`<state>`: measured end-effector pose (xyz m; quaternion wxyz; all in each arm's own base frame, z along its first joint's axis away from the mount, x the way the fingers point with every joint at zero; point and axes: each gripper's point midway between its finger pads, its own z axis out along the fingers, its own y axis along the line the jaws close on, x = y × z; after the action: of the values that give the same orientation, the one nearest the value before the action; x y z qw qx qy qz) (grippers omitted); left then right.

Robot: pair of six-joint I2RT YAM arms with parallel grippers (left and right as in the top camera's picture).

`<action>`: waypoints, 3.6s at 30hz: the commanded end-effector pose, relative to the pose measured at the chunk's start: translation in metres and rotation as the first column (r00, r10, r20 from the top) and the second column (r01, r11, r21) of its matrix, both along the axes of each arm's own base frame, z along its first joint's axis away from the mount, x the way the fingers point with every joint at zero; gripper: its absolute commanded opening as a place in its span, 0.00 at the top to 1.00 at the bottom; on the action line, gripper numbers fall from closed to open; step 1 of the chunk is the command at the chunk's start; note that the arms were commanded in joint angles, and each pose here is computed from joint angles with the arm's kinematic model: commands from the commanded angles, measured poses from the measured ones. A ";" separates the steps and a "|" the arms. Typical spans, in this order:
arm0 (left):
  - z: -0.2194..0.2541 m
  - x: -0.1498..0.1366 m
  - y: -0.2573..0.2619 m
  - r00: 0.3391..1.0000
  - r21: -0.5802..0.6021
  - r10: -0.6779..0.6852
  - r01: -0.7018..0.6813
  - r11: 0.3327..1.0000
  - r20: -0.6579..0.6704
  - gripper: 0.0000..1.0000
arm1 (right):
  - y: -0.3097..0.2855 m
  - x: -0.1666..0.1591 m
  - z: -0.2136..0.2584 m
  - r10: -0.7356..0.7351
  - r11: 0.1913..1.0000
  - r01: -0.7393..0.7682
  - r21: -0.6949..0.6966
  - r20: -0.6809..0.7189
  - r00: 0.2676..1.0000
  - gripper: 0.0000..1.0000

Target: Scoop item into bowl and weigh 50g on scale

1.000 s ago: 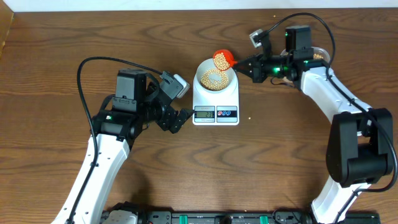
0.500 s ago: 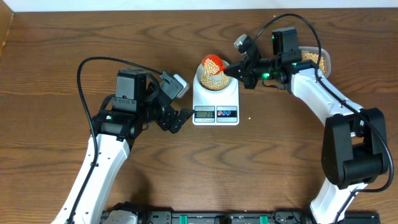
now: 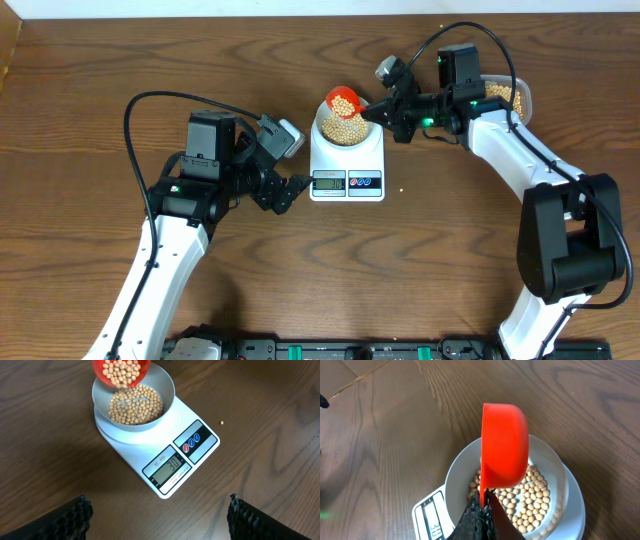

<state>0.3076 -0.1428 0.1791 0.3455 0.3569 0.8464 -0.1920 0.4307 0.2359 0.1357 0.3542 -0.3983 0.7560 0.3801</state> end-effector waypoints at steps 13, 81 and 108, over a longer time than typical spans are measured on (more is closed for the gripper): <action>0.001 -0.002 0.000 1.000 -0.007 0.002 -0.002 1.000 -0.001 0.11 | -0.002 -0.002 -0.011 0.059 0.997 -0.055 -0.052 0.085 0.995 0.99; 0.001 -0.002 0.000 1.000 -0.007 0.002 -0.002 1.000 -0.001 0.11 | -0.010 0.007 -0.019 0.182 0.971 -0.118 -0.209 0.321 0.929 0.99; 0.001 -0.002 0.000 1.000 -0.007 0.002 -0.002 1.000 -0.001 0.11 | -0.021 0.024 0.034 -0.030 0.987 0.075 -0.140 0.301 0.953 0.99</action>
<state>0.3076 -0.1428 0.1791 0.3455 0.3569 0.8464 -0.1920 0.4510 0.2222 0.1357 0.4224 -0.4962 0.7156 0.2516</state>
